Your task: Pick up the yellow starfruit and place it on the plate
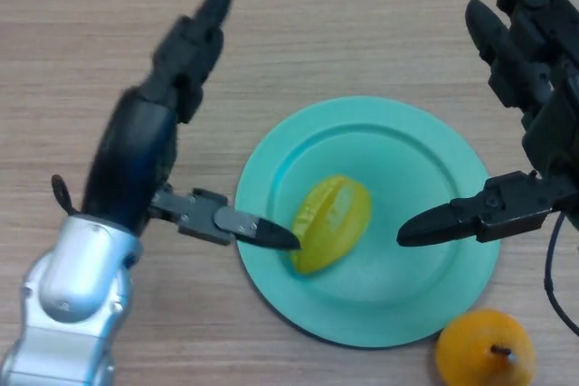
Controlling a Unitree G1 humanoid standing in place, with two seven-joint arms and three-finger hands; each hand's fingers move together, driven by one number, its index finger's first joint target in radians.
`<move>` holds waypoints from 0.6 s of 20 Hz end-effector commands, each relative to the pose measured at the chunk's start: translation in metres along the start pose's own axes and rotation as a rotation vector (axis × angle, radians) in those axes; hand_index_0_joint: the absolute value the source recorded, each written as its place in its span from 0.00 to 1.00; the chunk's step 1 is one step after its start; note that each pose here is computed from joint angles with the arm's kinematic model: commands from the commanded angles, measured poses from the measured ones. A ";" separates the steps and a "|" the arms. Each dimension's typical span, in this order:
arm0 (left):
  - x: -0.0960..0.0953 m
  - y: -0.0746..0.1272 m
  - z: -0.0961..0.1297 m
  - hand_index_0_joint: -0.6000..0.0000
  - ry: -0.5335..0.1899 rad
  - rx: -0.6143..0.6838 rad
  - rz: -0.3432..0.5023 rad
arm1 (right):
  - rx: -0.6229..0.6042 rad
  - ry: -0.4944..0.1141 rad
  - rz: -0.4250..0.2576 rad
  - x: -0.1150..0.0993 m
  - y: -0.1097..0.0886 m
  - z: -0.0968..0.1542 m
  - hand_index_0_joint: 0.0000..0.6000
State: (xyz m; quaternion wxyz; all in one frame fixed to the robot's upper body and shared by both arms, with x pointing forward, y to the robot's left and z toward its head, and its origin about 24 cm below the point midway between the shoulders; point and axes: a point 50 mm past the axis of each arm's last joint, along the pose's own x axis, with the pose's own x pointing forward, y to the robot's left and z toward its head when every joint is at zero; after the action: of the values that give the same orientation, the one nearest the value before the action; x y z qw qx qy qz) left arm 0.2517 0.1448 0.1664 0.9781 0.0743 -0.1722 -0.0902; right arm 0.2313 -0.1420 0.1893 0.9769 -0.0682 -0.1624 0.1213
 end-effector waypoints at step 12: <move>-0.024 0.058 0.053 1.00 -0.272 0.027 0.102 | -0.069 -0.183 -0.018 -0.010 -0.011 0.025 0.00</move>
State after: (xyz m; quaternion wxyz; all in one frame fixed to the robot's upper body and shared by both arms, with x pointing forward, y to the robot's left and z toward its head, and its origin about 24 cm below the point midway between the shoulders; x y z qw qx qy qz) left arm 0.2350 0.1908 0.1841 0.9808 0.0276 -0.1850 -0.0558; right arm 0.2288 -0.1452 0.1815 0.9787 -0.0739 -0.1441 0.1266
